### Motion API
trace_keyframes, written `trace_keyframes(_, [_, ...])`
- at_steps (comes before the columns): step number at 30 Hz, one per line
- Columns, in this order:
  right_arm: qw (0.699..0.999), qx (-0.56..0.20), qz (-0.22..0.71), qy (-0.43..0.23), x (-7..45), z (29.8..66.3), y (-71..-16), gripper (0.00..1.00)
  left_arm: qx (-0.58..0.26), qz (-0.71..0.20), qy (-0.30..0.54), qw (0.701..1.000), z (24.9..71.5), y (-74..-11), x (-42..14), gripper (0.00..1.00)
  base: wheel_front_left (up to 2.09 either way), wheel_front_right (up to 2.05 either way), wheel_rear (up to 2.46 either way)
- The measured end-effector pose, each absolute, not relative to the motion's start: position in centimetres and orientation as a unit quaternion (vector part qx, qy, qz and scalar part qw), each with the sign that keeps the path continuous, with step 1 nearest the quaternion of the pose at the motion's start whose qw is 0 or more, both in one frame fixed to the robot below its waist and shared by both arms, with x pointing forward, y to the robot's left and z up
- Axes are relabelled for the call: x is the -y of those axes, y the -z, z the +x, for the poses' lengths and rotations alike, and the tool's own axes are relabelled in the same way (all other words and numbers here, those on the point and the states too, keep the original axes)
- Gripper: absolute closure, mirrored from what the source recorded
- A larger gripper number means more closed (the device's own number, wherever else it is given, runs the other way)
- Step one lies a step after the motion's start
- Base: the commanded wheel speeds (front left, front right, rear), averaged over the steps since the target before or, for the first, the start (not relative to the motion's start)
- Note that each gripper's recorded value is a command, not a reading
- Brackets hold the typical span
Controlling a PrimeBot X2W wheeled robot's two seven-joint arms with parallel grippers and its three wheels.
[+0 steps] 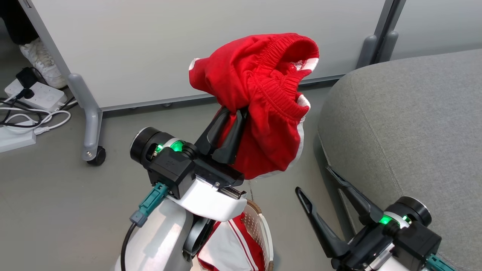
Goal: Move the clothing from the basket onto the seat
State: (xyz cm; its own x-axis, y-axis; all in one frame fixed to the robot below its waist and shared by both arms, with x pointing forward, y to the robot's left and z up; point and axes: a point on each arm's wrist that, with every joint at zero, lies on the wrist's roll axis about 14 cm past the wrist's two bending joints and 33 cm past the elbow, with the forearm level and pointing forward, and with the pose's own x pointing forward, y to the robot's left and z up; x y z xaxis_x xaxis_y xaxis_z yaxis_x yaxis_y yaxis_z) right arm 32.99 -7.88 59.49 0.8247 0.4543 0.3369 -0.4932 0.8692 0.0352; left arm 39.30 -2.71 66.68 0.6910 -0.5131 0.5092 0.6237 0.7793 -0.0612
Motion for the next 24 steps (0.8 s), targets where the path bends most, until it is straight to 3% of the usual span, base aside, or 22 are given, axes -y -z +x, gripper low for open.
trace_keyframes(24, [0.944,0.161,0.024,-0.287,5.3,34.5,-59.2,0.00,0.173,-0.115,0.405,0.891,34.7,-62.9,7.0,1.00,0.00,0.00,0.00])
